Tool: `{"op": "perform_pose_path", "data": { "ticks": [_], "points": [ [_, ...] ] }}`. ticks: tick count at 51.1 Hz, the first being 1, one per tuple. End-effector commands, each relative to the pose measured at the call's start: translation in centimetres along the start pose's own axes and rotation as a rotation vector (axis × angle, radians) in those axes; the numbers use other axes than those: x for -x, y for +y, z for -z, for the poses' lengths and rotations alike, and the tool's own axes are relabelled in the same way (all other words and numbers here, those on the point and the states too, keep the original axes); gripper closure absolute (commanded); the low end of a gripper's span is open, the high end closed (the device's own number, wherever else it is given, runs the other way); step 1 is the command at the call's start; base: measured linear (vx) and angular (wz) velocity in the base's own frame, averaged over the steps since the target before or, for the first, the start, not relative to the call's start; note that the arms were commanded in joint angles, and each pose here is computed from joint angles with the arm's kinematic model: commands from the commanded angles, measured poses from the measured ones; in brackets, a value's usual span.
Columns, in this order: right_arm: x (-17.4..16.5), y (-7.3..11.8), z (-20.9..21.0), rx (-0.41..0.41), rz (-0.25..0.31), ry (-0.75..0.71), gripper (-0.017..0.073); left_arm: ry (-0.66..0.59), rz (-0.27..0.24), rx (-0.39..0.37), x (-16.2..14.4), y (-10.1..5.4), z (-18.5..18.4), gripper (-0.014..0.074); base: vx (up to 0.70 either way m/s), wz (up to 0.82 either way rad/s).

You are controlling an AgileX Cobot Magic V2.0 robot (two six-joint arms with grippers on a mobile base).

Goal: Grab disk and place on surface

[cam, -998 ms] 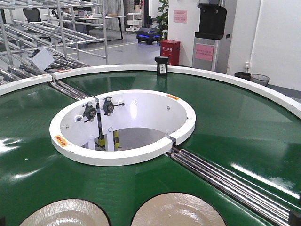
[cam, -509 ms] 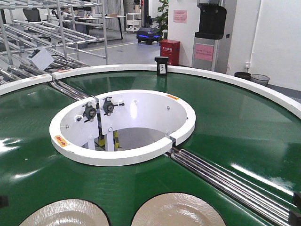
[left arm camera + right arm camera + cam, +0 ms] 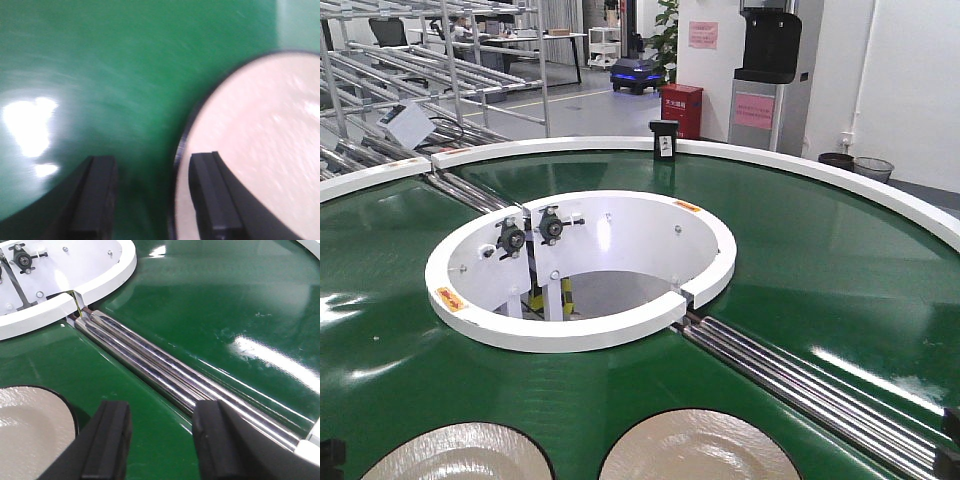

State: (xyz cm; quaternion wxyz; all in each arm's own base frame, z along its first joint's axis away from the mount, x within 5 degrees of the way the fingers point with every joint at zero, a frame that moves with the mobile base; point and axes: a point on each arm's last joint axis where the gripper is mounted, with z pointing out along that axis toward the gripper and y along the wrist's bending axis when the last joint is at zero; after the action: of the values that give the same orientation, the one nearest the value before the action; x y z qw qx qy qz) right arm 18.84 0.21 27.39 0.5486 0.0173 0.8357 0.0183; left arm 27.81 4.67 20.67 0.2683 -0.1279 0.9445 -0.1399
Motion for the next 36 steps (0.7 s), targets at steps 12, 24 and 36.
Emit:
{"op": "perform_pose_path", "data": {
  "ticks": [12,24,36],
  "points": [
    [2.1,0.1,0.4,0.003,0.008,-0.131,0.0182,0.022,-0.064,-0.273,0.6,-0.7,-2.2,0.0144,0.0,0.0],
    [2.1,0.1,0.4,0.003,0.008,-0.131,0.0182,0.077,-0.05,-0.353,0.0,-0.5,-4.4,0.0144,0.0,0.0],
    [2.0,0.1,0.4,0.003,0.007,-0.13,0.0183,0.128,-0.019,-0.474,-0.6,-0.8,-5.7,0.02,0.0,0.0]
  ]
}}
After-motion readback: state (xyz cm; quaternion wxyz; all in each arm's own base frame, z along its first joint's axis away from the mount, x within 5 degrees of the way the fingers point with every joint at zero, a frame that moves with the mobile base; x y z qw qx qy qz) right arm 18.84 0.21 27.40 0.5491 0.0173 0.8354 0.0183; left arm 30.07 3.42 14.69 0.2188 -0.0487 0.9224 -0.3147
